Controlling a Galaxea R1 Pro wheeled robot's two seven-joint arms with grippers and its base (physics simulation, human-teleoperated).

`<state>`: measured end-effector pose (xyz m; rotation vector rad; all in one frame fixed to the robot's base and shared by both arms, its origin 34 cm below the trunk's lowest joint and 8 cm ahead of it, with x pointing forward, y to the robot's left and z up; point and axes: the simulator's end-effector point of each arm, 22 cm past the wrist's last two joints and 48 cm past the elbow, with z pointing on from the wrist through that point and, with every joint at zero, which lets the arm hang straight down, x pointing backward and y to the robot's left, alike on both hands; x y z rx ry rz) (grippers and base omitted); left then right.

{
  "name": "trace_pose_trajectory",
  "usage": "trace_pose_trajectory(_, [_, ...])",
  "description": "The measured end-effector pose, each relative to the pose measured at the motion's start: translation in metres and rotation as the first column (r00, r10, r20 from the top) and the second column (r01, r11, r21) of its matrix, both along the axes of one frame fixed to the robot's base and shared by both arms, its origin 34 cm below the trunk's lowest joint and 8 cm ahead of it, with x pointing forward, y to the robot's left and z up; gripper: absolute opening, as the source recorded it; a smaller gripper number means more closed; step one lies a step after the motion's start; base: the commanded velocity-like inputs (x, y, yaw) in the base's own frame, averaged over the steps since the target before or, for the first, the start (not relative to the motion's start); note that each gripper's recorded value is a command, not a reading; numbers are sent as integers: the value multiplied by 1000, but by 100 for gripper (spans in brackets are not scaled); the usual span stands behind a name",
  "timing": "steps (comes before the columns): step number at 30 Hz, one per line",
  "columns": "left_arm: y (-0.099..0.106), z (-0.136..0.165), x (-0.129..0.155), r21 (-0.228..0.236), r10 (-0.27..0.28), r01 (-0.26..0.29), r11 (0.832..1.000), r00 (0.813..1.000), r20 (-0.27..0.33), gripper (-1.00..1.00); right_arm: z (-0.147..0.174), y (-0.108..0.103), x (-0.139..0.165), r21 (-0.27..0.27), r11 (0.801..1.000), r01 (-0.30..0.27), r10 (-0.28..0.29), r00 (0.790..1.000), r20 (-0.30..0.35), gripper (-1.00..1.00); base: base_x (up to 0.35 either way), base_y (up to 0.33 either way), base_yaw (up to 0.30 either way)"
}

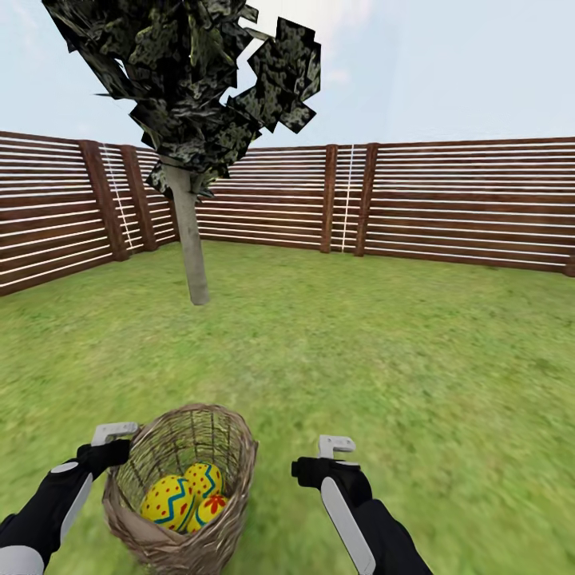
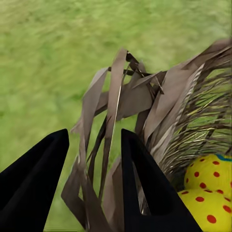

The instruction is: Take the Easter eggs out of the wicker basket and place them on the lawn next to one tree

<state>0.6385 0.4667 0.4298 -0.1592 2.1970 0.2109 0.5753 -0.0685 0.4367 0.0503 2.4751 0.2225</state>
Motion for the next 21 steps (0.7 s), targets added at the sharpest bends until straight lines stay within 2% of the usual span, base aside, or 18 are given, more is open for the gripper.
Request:
trace_pose_trajectory(3, [1, 5, 1, -13, 4, -4, 1000, 1000, -22, -100, 10, -1, 5, -1, 1000, 0, 0, 1000, 5, 100, 0, 0, 0])
trace_pose_trajectory(4, [-5, 11, 6, -46, -13, 12, 999, 1000, -24, -100, 16, 0, 10, -1, 1000, -2, 2, 1000, 11, 100, 0, 0, 0])
trace_pose_trajectory(6, [-19, 23, 15, -180, -32, 31, 983, 999, -2, -100, 46, 0, 36, 1, 1000, -3, 3, 998, 61, 100, 0, 0, 0])
trace_pose_trajectory(8, [-16, 27, 15, -169, -41, 37, 985, 999, -17, -100, 65, -1, 55, -5, 1000, -3, 4, 996, 89, 100, 0, 0, 0])
trace_pose_trajectory(9, [-17, 33, 19, -178, -40, 37, 983, 999, -13, -100, 70, -2, 61, -12, 1000, -3, 4, 996, 93, 100, 0, 0, 0])
trace_pose_trajectory(11, [-14, 40, 21, -204, -29, 21, 979, 999, -39, -100, 57, -8, 61, -41, 999, -1, 4, 999, 53, 100, 0, 0, 0])
trace_pose_trajectory(13, [-8, 43, 19, -194, -21, 9, 981, 998, -61, -100, 73, -7, 70, -40, 999, -2, 5, 997, 74, 100, 0, 0, 0])
trace_pose_trajectory(16, [-8, 54, 24, -200, -14, 4, 980, 999, -51, -100, 95, -6, 79, -25, 1000, 2, 1, 994, 106, 100, 0, 0, 0])
trace_pose_trajectory(21, [-10, 69, 30, -193, -17, 10, 981, 999, -34, -100, 104, -5, 79, -24, 1000, 0, 3, 994, 105, 100, 0, 0, 0])
